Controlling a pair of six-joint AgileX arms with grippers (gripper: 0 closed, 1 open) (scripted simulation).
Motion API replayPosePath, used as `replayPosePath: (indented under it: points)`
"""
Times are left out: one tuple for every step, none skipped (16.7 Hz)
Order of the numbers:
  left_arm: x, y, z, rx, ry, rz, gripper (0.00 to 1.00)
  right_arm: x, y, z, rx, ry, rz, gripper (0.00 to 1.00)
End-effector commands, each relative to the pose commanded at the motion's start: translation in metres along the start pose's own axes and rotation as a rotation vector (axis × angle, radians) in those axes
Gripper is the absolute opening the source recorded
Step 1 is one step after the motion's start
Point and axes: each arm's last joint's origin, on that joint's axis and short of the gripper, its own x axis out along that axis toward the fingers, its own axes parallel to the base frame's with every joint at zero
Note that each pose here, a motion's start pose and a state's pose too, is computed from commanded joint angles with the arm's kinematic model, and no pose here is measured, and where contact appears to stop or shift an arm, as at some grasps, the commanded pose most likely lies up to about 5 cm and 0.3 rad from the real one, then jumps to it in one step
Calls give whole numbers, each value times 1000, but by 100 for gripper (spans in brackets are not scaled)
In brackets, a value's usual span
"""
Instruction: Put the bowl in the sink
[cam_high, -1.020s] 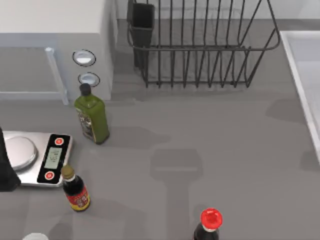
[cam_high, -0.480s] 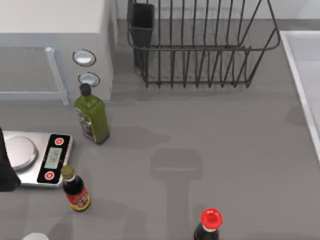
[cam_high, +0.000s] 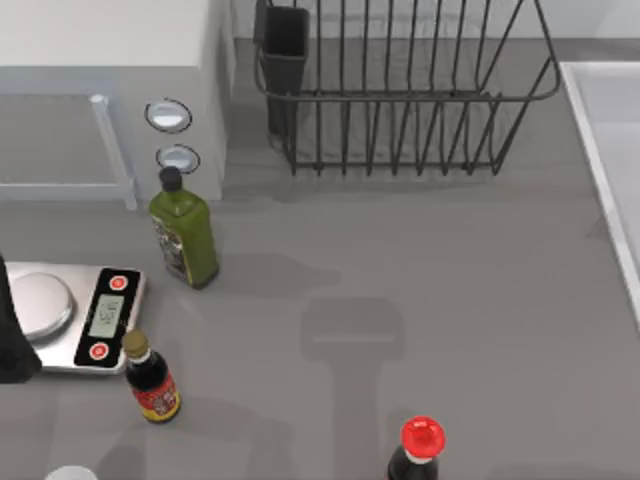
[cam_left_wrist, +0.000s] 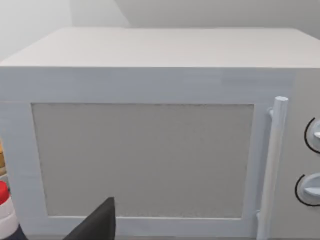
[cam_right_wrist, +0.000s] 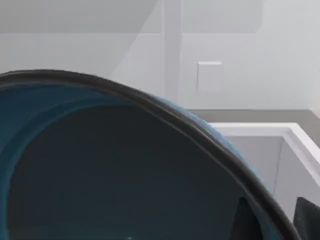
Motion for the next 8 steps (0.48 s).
replayPosePath:
  points:
    - [0,0,0,0,0,0,100,0,0,0,0,0,0,53]
    - [0,0,0,0,0,0,100,0,0,0,0,0,0,60]
    - [0,0,0,0,0,0,100,0,0,0,0,0,0,68]
    - [0,0,0,0,0,0,100,0,0,0,0,0,0,75]
    - [0,0,0,0,0,0,100,0,0,0,0,0,0,83]
    - [0,0,0,0,0,0,100,0,0,0,0,0,0,90]
    - [0,0,0,0,0,0,100,0,0,0,0,0,0,98]
    - [0,0,0,0,0,0,100,0,0,0,0,0,0,100]
